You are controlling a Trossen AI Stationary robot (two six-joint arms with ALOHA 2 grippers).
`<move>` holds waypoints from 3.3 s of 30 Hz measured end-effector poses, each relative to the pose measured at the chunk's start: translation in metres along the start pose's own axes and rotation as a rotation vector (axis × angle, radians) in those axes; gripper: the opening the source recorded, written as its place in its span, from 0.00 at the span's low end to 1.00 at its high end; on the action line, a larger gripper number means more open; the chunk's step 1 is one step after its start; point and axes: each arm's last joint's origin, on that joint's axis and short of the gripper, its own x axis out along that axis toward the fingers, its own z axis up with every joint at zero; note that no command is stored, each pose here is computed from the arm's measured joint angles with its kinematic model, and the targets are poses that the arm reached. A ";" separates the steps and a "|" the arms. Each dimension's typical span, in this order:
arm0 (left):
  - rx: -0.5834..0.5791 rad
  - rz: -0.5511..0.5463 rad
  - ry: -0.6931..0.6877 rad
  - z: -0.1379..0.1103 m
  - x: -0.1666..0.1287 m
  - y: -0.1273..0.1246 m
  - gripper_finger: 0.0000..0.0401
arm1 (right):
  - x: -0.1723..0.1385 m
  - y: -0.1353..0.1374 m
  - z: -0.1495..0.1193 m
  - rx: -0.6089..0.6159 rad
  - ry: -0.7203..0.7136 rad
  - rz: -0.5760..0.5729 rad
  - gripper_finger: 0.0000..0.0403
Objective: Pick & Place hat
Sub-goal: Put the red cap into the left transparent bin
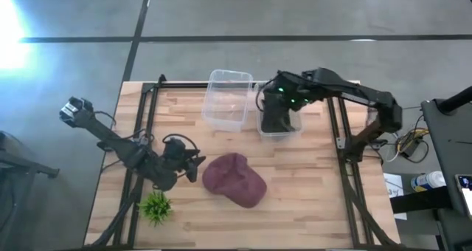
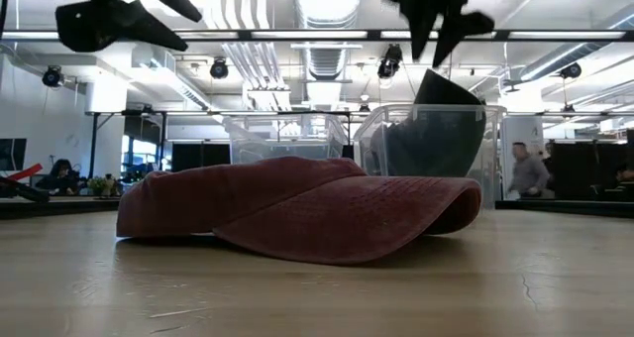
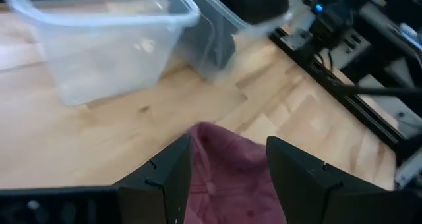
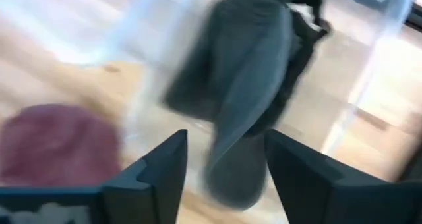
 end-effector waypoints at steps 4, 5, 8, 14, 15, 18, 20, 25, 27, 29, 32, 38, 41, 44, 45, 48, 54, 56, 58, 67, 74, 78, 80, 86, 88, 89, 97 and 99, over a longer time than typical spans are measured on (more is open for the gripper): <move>0.039 -0.051 0.066 -0.005 0.013 0.005 0.47 | -0.035 0.006 -0.030 0.053 -0.047 0.126 0.56; 0.049 -0.061 0.081 -0.006 0.017 0.007 0.47 | -0.042 0.009 -0.040 0.069 -0.044 0.156 0.57; 0.074 -0.082 0.124 -0.011 0.031 0.018 0.47 | -0.053 0.024 -0.074 0.108 0.008 0.213 0.59; 0.070 -0.091 0.250 -0.021 0.052 0.045 0.47 | -0.027 0.072 -0.150 0.176 0.134 0.233 0.60; 0.061 -0.088 0.261 -0.023 0.055 0.049 0.47 | -0.018 0.078 -0.162 0.190 0.149 0.221 0.60; 0.031 -0.103 0.281 -0.029 0.061 0.060 0.47 | 0.017 0.094 -0.196 0.252 0.185 0.205 0.60; 0.004 -0.130 0.291 -0.034 0.064 0.064 0.47 | 0.042 0.101 -0.217 0.306 0.207 0.230 0.59; -0.043 -0.137 0.353 -0.049 0.072 0.071 0.47 | 0.106 0.109 -0.253 0.472 0.216 0.330 0.58; -0.042 -0.133 0.378 -0.054 0.077 0.071 0.47 | 0.123 0.114 -0.262 0.541 0.179 0.423 0.57; -0.034 -0.139 0.401 -0.057 0.082 0.067 0.47 | 0.134 0.117 -0.268 0.582 0.130 0.488 0.56; 0.006 -0.131 0.421 -0.061 0.089 0.061 0.47 | 0.150 0.116 -0.276 0.610 0.098 0.455 0.56; 0.047 -0.097 0.449 -0.070 0.104 0.053 0.47 | 0.143 0.128 -0.283 0.583 0.107 0.466 0.56; 0.060 -0.085 0.493 -0.076 0.110 0.051 0.47 | 0.128 0.132 -0.286 0.536 0.106 0.450 0.56; 0.055 -0.101 0.519 -0.075 0.113 0.044 0.47 | 0.114 0.133 -0.292 0.512 0.102 0.396 0.56; 0.050 -0.116 0.520 -0.074 0.113 0.041 0.47 | 0.112 0.130 -0.295 0.510 0.098 0.362 0.56; 0.060 -0.140 0.499 -0.070 0.113 0.034 0.47 | 0.117 0.125 -0.304 0.540 0.092 0.316 0.56; 0.111 -0.112 0.537 -0.080 0.122 0.036 0.47 | 0.148 0.124 -0.312 0.597 0.001 0.398 0.56; 0.101 -0.112 0.572 -0.086 0.126 0.037 0.47 | 0.153 0.124 -0.311 0.623 -0.055 0.433 0.56; 0.083 -0.118 0.605 -0.092 0.129 0.035 0.47 | 0.159 0.121 -0.308 0.626 -0.084 0.418 0.56; 0.112 -0.172 0.625 -0.093 0.139 0.015 0.47 | 0.189 0.140 -0.293 0.531 -0.195 0.558 0.56; 0.168 -0.188 0.654 -0.092 0.140 0.008 0.47 | 0.180 0.150 -0.282 0.510 -0.307 0.642 0.56; 0.164 -0.181 0.657 -0.092 0.139 0.010 0.47 | 0.174 0.152 -0.276 0.486 -0.326 0.668 0.56; 0.142 -0.180 0.657 -0.089 0.136 0.009 0.47 | 0.168 0.155 -0.272 0.469 -0.326 0.698 0.54; 0.071 -0.279 0.549 -0.056 0.110 -0.011 0.47 | 0.138 0.155 -0.260 0.387 -0.363 0.744 0.33; 0.051 -0.317 0.477 -0.043 0.095 -0.018 0.47 | 0.124 0.154 -0.254 0.346 -0.385 0.763 0.23; 0.042 -0.328 0.437 -0.035 0.087 -0.021 0.47 | 0.117 0.153 -0.250 0.331 -0.398 0.773 0.17; 0.040 -0.377 0.059 0.041 0.013 -0.035 0.47 | 0.064 0.138 -0.201 0.234 -0.552 0.811 0.04; 0.058 -0.351 -0.040 0.059 -0.004 -0.033 0.47 | 0.055 0.130 -0.182 0.215 -0.603 0.790 0.04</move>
